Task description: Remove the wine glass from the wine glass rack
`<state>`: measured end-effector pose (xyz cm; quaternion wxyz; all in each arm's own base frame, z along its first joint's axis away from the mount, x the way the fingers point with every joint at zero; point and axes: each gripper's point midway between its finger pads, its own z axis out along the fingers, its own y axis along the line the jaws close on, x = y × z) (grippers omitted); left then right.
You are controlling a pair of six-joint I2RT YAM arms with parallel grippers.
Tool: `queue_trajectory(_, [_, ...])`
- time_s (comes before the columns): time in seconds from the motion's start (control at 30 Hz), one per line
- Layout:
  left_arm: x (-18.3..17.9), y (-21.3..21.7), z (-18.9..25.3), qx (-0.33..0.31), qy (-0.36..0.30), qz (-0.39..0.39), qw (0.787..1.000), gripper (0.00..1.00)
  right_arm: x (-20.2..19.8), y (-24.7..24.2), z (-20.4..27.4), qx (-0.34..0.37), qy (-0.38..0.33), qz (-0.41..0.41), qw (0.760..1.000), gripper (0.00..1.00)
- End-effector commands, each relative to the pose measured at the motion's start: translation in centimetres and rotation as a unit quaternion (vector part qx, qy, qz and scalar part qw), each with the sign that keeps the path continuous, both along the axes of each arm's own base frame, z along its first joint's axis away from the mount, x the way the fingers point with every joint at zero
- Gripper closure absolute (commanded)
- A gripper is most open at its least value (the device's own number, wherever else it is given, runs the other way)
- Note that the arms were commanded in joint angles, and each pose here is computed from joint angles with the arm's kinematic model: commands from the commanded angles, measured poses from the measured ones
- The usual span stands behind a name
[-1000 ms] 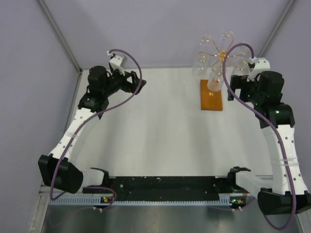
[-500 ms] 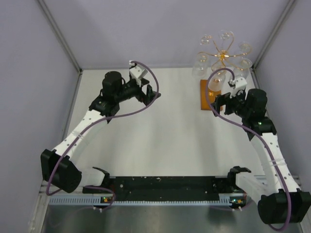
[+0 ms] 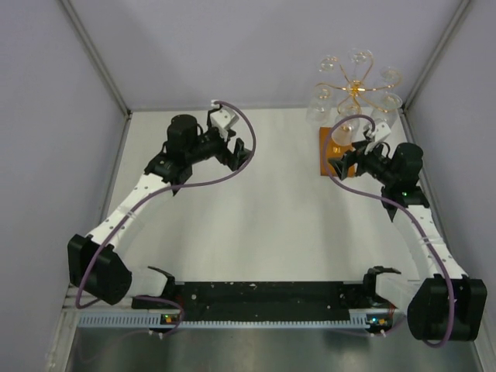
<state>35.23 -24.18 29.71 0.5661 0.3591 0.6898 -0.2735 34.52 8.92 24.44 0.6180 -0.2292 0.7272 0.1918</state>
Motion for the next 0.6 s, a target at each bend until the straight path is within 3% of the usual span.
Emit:
queue_trajectory(0.0, [1.2, 0.1, 1.0, 0.024, -0.022, 0.006, 0.999, 0.07, 1.6, 0.3, 3.7, -0.003, -0.104, 0.018, 0.994, 0.01])
queue_trajectory(0.2, [2.7, 0.0, 1.6, 0.029, -0.015, 0.022, 0.999, 0.07, 3.8, -1.4, 4.9, 0.000, -0.155, -0.040, 0.987, 0.01])
queue_trajectory(0.43, [3.6, -0.1, 1.6, 0.042, -0.017, 0.034, 0.998, 0.07, 4.9, -1.3, 5.7, 0.011, -0.184, -0.034, 0.982, 0.02])
queue_trajectory(0.57, [3.4, 0.0, 1.7, 0.047, -0.020, 0.034, 0.998, 0.07, 4.9, -1.2, 5.7, 0.011, -0.191, -0.032, 0.981, 0.08])
